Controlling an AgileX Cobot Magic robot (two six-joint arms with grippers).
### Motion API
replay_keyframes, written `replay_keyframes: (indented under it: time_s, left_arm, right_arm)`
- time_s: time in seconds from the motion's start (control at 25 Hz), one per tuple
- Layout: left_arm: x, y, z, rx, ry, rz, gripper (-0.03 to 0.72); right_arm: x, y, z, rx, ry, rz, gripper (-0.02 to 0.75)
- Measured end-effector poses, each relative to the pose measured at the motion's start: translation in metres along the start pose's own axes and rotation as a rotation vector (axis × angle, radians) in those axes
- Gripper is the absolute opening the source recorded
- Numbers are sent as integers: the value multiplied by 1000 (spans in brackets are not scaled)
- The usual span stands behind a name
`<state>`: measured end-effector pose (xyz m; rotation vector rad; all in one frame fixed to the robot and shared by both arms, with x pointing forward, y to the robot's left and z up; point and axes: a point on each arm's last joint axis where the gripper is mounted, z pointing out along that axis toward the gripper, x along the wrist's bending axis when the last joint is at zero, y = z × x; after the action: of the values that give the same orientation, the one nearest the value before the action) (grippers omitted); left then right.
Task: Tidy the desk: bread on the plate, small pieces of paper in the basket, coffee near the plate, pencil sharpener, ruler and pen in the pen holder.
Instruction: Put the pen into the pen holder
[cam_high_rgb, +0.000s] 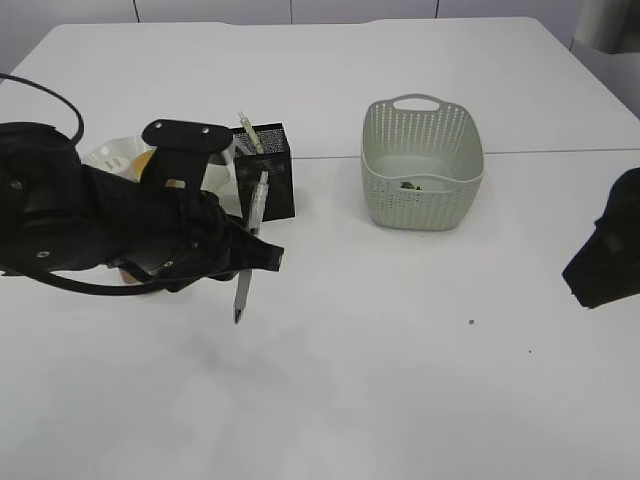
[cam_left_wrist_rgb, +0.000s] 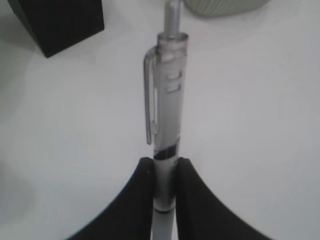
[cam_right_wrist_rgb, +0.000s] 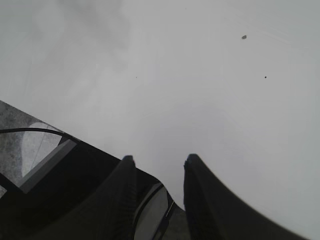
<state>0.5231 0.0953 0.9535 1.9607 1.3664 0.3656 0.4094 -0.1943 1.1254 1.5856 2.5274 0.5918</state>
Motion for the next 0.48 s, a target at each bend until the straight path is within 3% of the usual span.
replay_keyframes:
  time_s: [0.24,0.48]
  left_arm:
    - [6,32,-10,-185,-119,-37,63]
    - [15,84,-26,-365,-141,-57,63]
  right_arm:
    - [0,0,0,0,0,15,244]
    - [0,0,0,0,0,17,244]
